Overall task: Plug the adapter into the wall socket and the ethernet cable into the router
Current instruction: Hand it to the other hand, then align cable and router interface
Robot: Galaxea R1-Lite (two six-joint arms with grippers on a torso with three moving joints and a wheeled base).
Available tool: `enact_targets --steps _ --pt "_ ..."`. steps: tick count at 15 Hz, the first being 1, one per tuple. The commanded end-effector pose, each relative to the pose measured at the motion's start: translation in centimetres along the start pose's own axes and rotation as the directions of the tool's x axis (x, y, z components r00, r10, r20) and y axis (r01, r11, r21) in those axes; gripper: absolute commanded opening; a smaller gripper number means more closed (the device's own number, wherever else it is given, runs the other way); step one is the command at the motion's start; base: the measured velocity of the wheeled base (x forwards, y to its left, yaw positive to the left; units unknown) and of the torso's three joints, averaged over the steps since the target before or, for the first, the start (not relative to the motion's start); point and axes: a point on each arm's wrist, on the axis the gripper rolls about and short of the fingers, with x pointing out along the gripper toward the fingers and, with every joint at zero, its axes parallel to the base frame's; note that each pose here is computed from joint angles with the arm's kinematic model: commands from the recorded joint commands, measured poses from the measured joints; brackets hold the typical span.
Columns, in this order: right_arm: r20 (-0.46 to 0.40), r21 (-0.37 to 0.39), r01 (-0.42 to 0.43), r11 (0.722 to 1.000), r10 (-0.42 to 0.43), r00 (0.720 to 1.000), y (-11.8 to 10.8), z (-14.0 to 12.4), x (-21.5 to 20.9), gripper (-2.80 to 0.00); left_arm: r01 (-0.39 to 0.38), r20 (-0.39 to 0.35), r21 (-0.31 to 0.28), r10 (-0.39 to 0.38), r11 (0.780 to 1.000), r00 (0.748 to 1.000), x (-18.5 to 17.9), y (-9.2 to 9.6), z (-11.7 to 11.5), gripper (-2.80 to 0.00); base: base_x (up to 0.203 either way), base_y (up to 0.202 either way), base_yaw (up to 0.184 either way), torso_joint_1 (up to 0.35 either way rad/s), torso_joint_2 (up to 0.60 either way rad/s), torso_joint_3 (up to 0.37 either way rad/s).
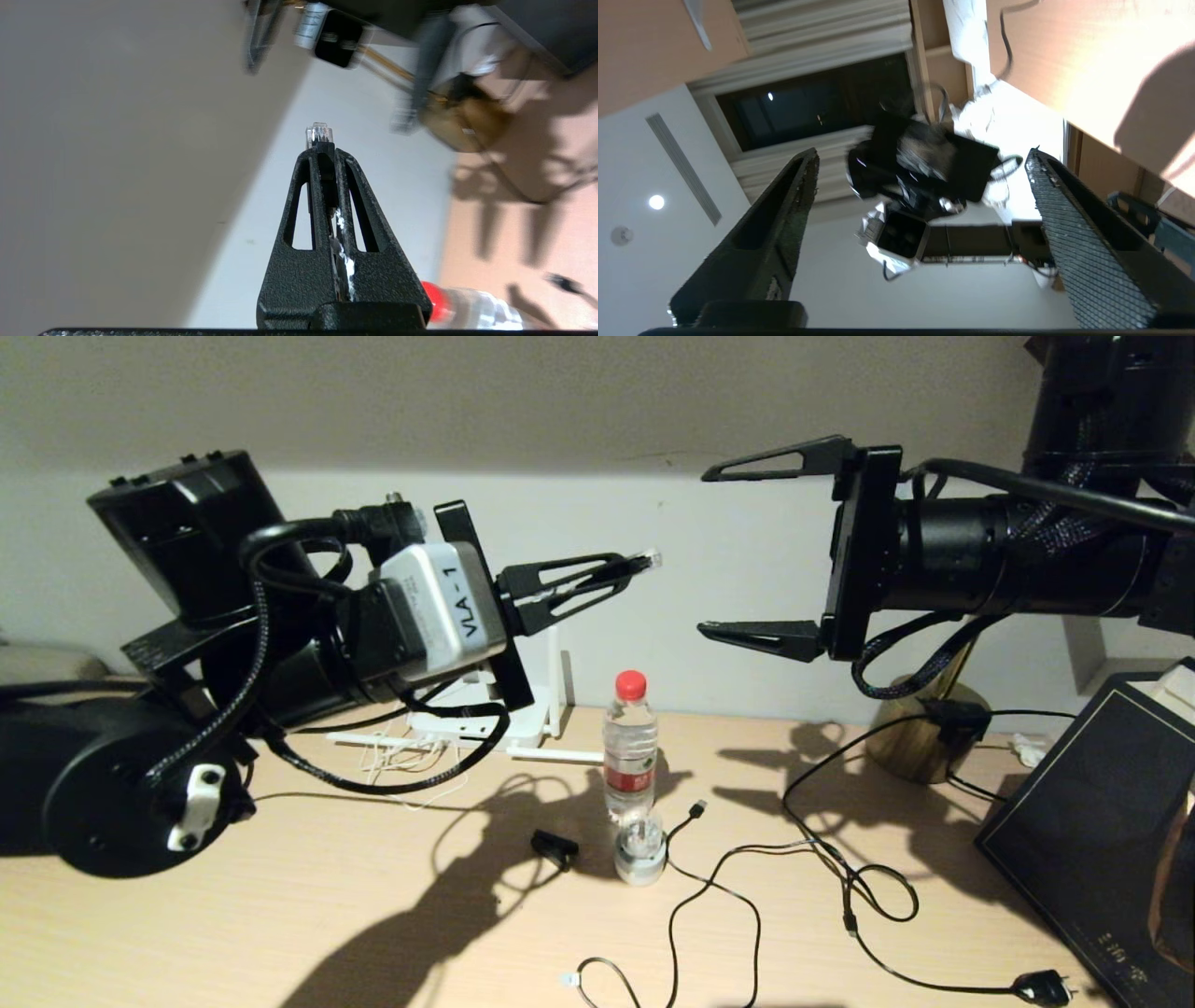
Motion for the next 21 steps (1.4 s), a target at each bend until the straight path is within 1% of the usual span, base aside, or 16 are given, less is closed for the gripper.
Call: enact_targets --steps 1,4,8,9,16,21 --pt "-0.030 0.009 0.003 1.000 -0.003 1.000 -0.1 -0.5 0.7 0.00 -0.004 0.008 0.015 0.004 1.000 1.000 1.1 -0.1 -0.9 -2.80 0.000 0.000 0.000 0.000 0.00 0.000" --pt "-0.036 0.017 0.011 1.000 -0.011 0.999 -0.5 -0.2 1.3 0.00 -0.003 0.011 0.029 0.003 1.000 1.000 1.5 -0.2 -1.2 -2.80 0.000 0.000 0.000 0.000 0.00 0.000" --pt "-0.049 0.010 0.001 1.000 -0.001 0.999 -0.1 -0.1 2.1 0.00 -0.001 0.013 0.029 0.001 1.000 1.000 1.5 -0.2 -1.0 -2.80 0.000 0.000 0.000 0.000 0.00 0.000" --pt "-0.049 0.009 0.001 1.000 0.000 0.999 -0.1 -0.1 2.1 -2.80 -0.001 0.013 0.027 0.001 1.000 1.000 1.5 -0.2 -1.0 -2.80 0.000 0.000 0.000 0.000 0.00 0.000" --pt "-0.057 0.012 0.004 1.000 -0.004 0.998 -0.2 -0.1 2.5 -2.80 0.006 0.040 0.023 -0.007 1.000 0.999 2.0 -0.6 -0.4 -2.80 0.000 0.000 0.000 0.000 0.00 0.000" --pt "-0.057 0.016 0.009 1.000 -0.008 0.998 -0.4 -0.1 2.5 -2.80 0.007 0.041 0.022 -0.008 1.000 0.999 2.1 -0.6 -0.3 -2.80 0.000 0.000 0.000 0.000 0.00 0.000"
